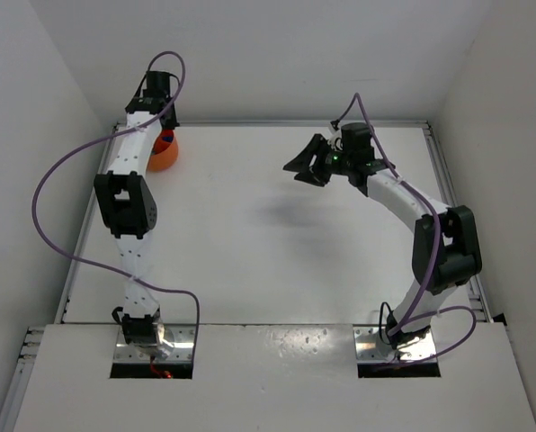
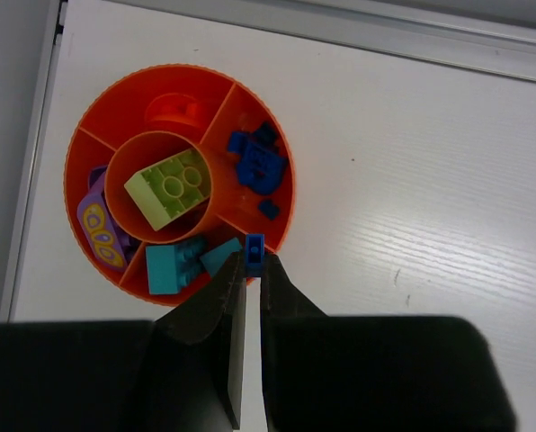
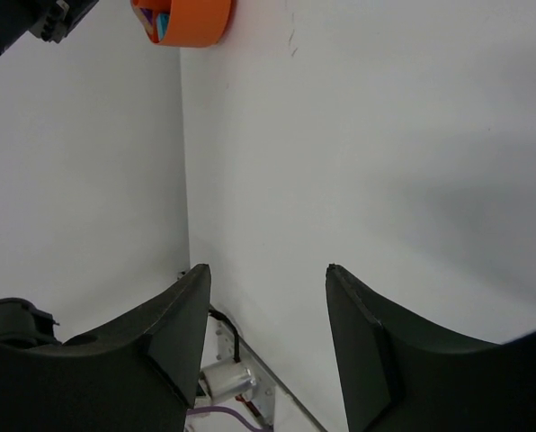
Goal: Sort the legos into containers by color
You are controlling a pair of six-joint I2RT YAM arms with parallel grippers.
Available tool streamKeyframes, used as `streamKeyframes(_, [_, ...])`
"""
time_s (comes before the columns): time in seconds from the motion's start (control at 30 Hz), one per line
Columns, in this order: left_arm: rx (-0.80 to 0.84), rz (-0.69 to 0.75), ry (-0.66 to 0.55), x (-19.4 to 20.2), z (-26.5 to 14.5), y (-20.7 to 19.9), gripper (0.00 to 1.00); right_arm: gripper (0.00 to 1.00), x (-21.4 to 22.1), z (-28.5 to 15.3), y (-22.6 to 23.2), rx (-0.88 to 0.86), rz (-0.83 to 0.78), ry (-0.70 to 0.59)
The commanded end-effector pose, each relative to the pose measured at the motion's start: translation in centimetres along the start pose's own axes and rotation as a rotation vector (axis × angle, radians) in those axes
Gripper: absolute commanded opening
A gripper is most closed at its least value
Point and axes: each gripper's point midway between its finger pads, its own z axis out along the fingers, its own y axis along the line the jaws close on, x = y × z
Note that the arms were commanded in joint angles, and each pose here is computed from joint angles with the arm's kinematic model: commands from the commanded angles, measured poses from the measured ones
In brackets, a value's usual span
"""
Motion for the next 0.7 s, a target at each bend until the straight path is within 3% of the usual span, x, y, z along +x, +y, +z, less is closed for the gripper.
streamKeyframes(0.0, [-0.028, -0.02, -0.044, -1.7, 0.5, 1.9, 0.0, 0.54, -1.0, -0.6, 0.7, -0.032, -0.031, -0.03])
streamKeyframes(0.2, [-0.035, -0.028, -0.025, -0.7, 2.6, 2.5, 0.04, 0.54, -0.8, -0.1, 0.2, -0.032, -0.025, -0.017])
streamKeyframes(0.67, [0.007, -0.048, -0.081, -2.3, 2.7, 2.2, 0.05, 0.54, -0.4, 0.8, -0.7, -0.031, 0.004, 0.008])
